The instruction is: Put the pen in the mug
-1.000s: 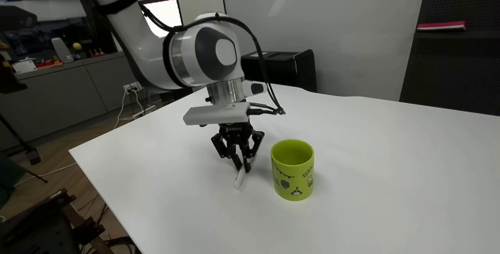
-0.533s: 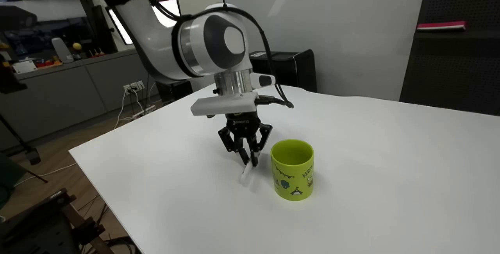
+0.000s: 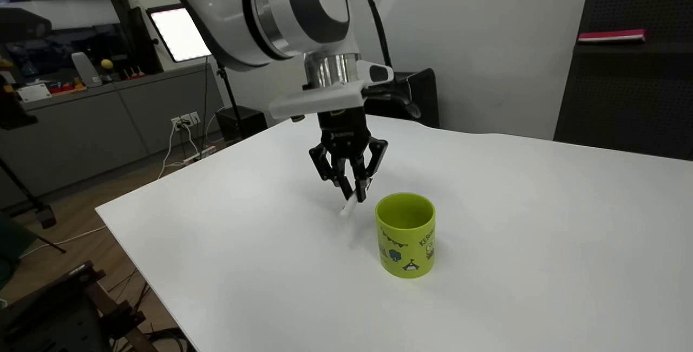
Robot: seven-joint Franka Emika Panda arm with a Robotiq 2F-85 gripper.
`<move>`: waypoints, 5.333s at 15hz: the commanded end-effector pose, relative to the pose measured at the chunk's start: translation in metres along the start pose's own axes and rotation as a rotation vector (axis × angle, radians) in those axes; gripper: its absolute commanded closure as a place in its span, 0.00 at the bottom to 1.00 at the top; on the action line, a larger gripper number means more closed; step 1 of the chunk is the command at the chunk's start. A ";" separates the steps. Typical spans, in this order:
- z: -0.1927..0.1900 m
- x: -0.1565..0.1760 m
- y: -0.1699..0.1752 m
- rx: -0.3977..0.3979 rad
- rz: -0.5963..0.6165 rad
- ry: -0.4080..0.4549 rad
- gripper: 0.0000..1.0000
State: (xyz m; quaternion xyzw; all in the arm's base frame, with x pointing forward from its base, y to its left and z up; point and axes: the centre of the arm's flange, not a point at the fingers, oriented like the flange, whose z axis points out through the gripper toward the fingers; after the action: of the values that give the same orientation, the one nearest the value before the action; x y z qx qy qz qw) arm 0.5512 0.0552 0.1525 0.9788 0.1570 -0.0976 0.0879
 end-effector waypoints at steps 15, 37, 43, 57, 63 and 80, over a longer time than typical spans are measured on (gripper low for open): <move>-0.053 -0.040 0.040 -0.270 0.187 0.189 0.95; 0.026 -0.061 0.013 -0.416 0.361 0.382 0.95; 0.028 -0.065 0.015 -0.422 0.386 0.408 0.95; 0.025 -0.067 0.016 -0.379 0.410 0.404 0.13; 0.014 -0.059 0.026 -0.306 0.369 0.305 0.00; 0.003 -0.051 0.032 -0.404 0.335 0.181 0.00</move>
State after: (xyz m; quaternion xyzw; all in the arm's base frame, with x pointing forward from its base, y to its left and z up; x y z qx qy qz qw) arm 0.5080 0.0137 0.1523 0.9629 0.0131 0.0457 0.2656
